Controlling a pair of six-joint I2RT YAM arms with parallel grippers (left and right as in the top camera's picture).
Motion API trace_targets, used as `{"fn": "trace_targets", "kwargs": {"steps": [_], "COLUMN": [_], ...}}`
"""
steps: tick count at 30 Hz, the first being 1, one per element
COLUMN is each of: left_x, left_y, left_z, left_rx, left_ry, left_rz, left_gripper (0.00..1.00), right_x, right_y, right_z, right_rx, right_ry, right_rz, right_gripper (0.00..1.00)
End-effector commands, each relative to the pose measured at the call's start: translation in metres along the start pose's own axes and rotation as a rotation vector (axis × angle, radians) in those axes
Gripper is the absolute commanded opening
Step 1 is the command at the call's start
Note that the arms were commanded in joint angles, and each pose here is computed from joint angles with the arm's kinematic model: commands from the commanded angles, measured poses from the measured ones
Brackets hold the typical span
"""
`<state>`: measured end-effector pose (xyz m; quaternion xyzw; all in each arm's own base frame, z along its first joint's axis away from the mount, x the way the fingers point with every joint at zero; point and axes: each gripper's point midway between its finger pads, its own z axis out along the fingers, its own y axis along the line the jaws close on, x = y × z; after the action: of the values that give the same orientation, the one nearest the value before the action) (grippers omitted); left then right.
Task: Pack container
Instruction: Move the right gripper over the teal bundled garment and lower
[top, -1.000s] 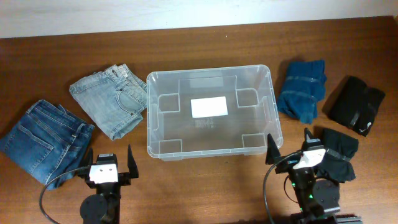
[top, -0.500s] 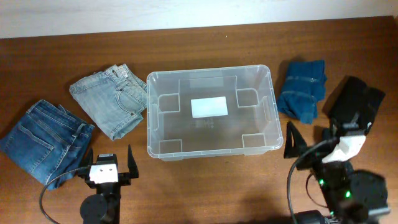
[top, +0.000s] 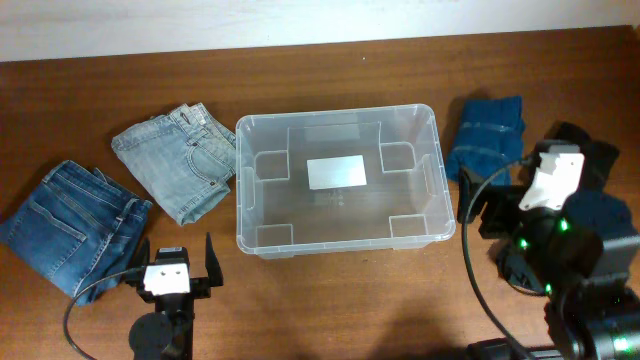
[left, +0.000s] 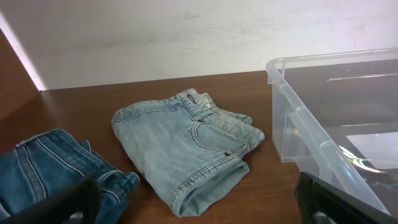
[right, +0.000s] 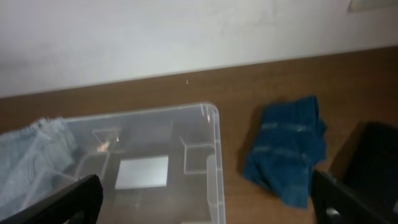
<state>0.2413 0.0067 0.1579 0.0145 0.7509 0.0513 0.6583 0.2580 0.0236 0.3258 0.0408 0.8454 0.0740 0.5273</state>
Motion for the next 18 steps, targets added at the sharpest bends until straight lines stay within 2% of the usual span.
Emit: {"fn": "trace_targets", "kwargs": {"steps": [1,6,13,18], "left_x": [0.003,0.003,0.003,0.003], "left_y": [-0.001,-0.001,-0.001,-0.001], "left_z": [0.000,0.000,0.000,0.000], "left_rx": [0.005,0.005,0.004,0.005], "left_ry": [-0.001,-0.001,-0.001,-0.001], "left_rz": [0.011,0.011,0.011,0.011], "left_gripper": [0.99,0.99,1.00,0.99], "right_x": [-0.010,-0.007,-0.003,-0.008], "right_y": [-0.001,-0.002,-0.003,-0.003], "right_z": [0.006,0.026,0.047,0.057], "right_rx": [0.022,0.043,0.059,0.068], "right_ry": [0.037,0.148,0.327,0.384], "right_rz": [0.003,0.002,-0.102,-0.101], "right_gripper": [0.98,0.98,0.99,0.98]}}
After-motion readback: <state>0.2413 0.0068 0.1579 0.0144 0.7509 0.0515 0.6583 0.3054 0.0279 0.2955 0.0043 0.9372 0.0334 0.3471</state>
